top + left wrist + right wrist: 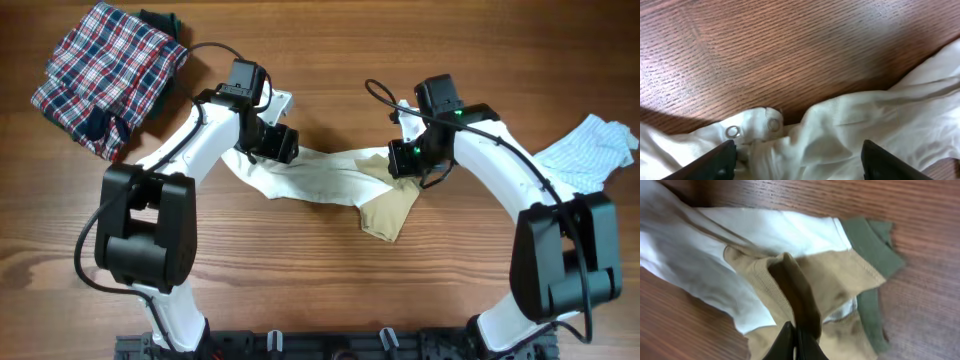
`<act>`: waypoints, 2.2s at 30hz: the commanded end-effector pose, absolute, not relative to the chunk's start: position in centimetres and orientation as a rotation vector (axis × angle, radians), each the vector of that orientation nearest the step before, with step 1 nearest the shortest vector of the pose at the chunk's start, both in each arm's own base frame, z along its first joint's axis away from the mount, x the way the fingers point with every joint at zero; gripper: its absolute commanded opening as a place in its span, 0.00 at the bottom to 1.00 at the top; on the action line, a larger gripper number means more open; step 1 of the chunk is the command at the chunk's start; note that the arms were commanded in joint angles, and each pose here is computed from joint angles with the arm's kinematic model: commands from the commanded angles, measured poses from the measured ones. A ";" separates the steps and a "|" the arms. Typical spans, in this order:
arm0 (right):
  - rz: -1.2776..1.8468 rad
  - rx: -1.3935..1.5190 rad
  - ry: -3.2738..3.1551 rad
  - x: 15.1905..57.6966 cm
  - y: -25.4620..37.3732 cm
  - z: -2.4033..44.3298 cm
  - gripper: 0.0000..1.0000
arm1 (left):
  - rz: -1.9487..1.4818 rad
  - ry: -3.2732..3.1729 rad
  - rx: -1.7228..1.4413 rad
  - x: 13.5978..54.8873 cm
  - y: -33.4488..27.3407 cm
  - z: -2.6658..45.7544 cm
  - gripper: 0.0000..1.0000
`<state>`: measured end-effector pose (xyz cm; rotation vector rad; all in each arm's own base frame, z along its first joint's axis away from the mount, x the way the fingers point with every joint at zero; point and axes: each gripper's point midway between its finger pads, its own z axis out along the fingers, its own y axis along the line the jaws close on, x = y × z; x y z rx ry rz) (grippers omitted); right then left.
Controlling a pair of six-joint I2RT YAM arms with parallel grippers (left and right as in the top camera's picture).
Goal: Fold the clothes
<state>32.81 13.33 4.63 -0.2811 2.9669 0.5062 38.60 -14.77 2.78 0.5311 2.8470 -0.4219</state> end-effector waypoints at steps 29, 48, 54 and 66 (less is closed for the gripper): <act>0.322 0.189 3.278 26.6 10.6 4.6 0.18 | -0.406 2.814 0.522 39.5 -14.6 2.7 1.00; 0.515 -0.034 3.073 32.1 14.0 2.5 0.04 | -0.399 2.743 0.521 40.2 -14.7 5.2 1.00; 0.394 -0.039 3.124 30.8 15.0 1.6 0.04 | -0.399 2.743 0.521 40.2 -14.7 5.2 1.00; 0.274 -0.036 3.294 26.8 13.6 1.5 0.04 | -0.399 2.744 0.521 40.2 -14.7 5.2 1.00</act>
